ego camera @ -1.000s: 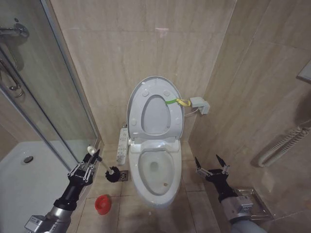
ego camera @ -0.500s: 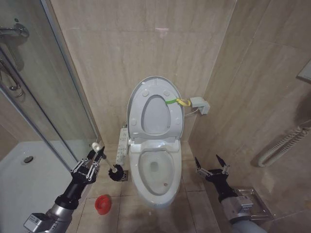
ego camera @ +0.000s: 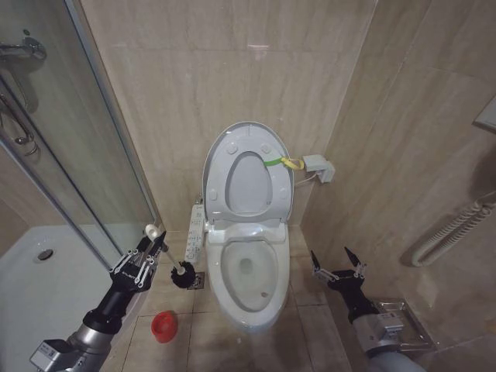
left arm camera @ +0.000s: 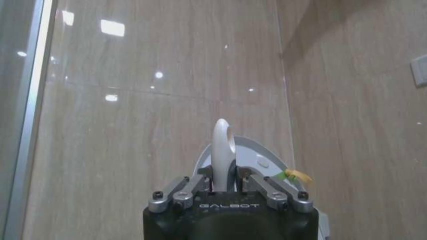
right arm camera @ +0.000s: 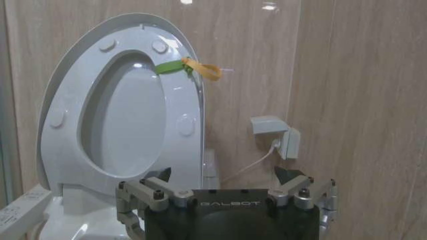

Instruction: Open the toilet lid, clean the toilet bowl with a toilet brush, close the toilet lid, and flush.

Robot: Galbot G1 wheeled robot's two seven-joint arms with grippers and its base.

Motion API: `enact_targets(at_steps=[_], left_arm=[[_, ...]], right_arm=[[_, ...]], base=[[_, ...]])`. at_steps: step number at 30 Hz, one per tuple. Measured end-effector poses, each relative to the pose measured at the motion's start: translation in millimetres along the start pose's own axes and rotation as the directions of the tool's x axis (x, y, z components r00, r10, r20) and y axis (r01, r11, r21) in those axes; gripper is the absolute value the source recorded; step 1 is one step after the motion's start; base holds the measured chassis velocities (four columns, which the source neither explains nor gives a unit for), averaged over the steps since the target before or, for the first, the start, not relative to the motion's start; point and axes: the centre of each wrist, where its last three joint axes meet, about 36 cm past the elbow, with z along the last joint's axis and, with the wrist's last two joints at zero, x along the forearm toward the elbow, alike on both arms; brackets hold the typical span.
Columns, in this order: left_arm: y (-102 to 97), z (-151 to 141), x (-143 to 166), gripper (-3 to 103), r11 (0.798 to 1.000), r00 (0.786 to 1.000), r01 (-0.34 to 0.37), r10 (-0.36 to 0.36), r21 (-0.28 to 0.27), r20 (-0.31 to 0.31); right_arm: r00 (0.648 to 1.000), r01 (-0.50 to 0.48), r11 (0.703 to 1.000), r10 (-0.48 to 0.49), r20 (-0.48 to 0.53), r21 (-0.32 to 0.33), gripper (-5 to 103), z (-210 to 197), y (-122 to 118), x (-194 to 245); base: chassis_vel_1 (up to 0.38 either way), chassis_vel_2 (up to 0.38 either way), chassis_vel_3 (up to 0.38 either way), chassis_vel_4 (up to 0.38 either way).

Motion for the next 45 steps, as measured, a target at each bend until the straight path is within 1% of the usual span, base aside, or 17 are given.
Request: enact_targets(at_steps=[7,16,38,45], left_arm=[[7.1,5,-4,22,1.000,1.000,0.009,-0.009,0.012,0.005],[11.2,11,-7,22,1.000,1.000,0.016,-0.016,0.019,0.002],[16.1,18,-11,22,1.000,1.000,0.006,-0.006,0.030,0.006],[16.8,19,-12,22,0.999,1.000,0.005,-0.005,0.032,0.005]], right_arm=[[1.000,0.000,1.000,0.000,0.000,0.000,100,0,0,0],[1.000,0.000,1.000,0.000,0.000,0.000,100,0,0,0],[1.000,0.000,1.000,0.000,0.000,0.000,100,0,0,0],[1.000,0.000,1.000,0.000,0.000,0.000,100,0,0,0]], base=[[0.000,0.000,0.000,0.000],[-0.003,-0.003,0.006,0.005],[-0.011,-0.009,0.011,0.009],[0.081,-0.088,-0.084,0.086]])
